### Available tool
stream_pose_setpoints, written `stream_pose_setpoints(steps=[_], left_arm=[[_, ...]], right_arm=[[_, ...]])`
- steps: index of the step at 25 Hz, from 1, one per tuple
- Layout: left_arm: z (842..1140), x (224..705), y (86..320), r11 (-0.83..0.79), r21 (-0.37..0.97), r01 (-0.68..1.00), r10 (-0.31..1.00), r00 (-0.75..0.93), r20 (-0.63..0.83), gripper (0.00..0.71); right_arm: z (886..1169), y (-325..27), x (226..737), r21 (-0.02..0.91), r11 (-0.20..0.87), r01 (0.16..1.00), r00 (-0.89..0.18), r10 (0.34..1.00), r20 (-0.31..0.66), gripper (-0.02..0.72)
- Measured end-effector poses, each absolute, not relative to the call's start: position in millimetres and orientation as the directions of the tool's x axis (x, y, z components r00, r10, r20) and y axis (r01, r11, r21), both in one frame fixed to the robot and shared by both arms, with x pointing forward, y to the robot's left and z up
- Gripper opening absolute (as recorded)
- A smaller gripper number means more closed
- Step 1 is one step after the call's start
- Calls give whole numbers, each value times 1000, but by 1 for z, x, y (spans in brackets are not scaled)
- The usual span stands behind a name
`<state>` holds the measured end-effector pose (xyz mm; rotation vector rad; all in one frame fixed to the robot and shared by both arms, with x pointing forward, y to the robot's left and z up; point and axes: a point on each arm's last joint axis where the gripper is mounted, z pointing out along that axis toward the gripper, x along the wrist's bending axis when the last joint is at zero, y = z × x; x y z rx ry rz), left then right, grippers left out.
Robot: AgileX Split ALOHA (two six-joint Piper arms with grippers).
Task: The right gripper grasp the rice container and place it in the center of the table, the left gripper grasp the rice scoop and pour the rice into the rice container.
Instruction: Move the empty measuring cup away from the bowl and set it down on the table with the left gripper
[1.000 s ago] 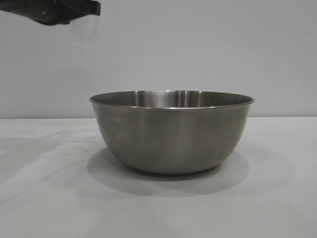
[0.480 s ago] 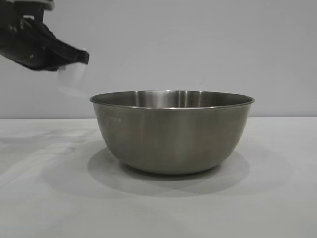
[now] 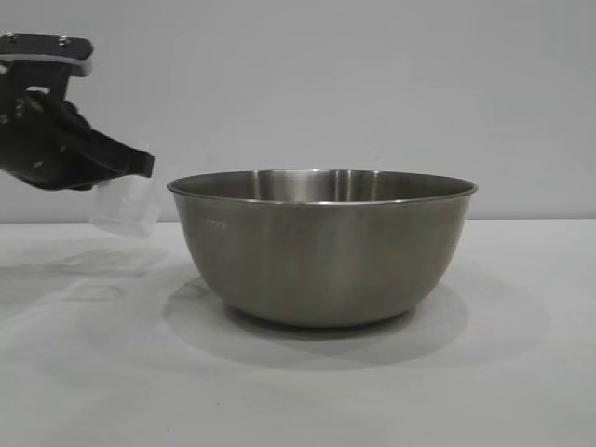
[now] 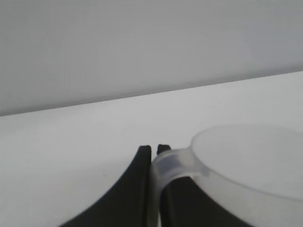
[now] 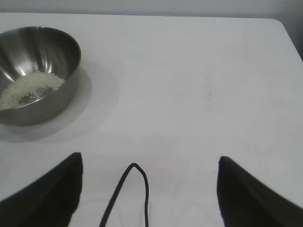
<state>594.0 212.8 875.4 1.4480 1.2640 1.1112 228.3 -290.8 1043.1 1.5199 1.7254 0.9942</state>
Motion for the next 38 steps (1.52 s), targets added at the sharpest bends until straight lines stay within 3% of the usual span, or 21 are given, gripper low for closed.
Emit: stream_pose_setpoints(steps=[7,13,19,28,38], left_arm=[[865,571,219,-76,976,203,994,90,59,0],[835,564,221,-68,955,290,995,86,45,0],[831,563,221,-68,951,303,995,85,44,0],[821,542,227,-90,924,371,994,91,61,301],[844,494,240,-119,907,405,989,128,73,311]], right_arm=[[1043,-291,228,854,52,518,-140,990,25,501],[1043,-291,228,854,52,518,-140,990,25,501],[1043,-291,228,854,52,518,-140,990,25,501],[1043,-291,228,854,52,518,-140,990,25,501],[1043,-291,228,854,52,518,-140,990,25,501]])
